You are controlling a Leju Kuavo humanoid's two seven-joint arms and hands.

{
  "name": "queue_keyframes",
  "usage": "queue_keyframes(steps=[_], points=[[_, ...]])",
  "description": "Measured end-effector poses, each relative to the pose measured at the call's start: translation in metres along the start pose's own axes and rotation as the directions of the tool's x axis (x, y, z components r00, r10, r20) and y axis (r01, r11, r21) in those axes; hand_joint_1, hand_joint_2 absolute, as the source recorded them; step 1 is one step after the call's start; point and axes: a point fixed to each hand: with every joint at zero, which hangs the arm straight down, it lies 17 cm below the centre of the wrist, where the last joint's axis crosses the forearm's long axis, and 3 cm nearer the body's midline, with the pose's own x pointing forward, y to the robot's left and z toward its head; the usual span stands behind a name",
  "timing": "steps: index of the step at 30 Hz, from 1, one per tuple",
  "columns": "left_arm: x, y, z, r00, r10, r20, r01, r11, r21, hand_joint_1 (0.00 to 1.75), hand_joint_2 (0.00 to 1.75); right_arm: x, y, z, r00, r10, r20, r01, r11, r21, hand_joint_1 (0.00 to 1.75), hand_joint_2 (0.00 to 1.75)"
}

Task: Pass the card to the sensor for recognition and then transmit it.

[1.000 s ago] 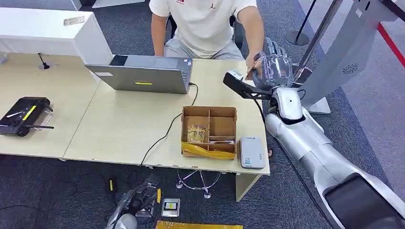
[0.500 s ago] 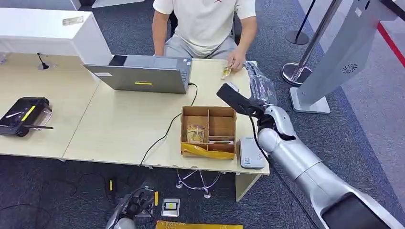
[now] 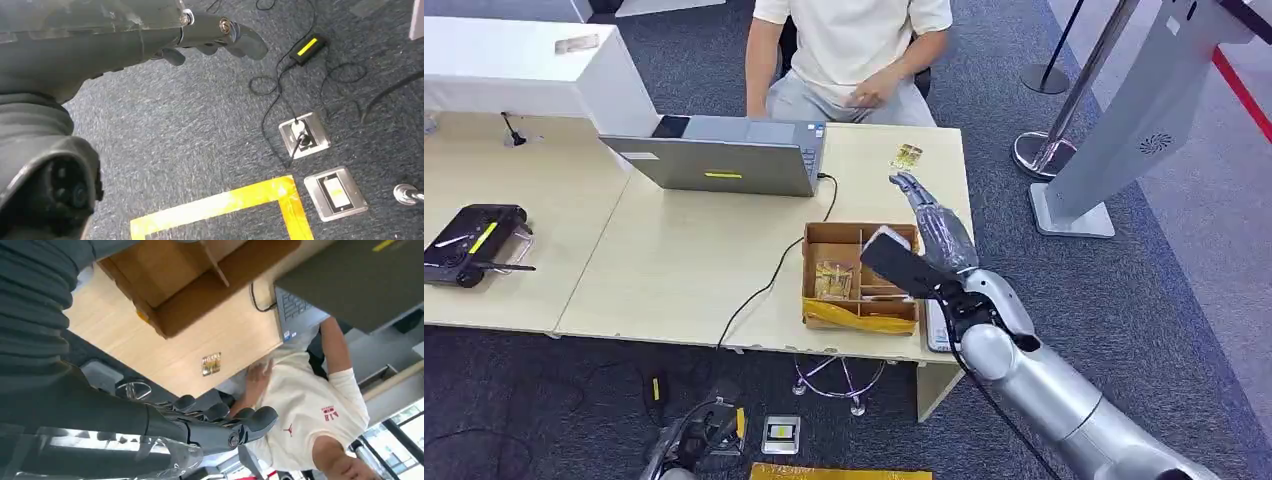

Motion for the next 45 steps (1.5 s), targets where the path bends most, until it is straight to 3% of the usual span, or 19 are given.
queue_keyframes(steps=[15, 26, 45], points=[[0.001, 0.001, 0.002, 1.0, 0.011, 0.014, -0.011, 1.0, 0.012, 0.0, 0.0, 0.005, 0.04, 0.03, 0.997, 0.08, 0.017, -0.081, 0.99, 0.114, 0.0, 1.75], [0.002, -0.005, 0.004, 1.0, 0.028, 0.008, -0.027, 0.999, -0.024, 0.0, 0.0, -0.005, 0.057, 0.038, 0.919, 0.391, 0.048, -0.393, 0.907, 0.15, 0.0, 1.75], [0.016, -0.003, 0.001, 0.999, 0.008, 0.032, -0.007, 0.999, -0.038, 0.0, 0.0, -0.024, 0.089, 0.056, 0.891, 0.451, 0.046, -0.447, 0.858, 0.252, 0.0, 1.75]])
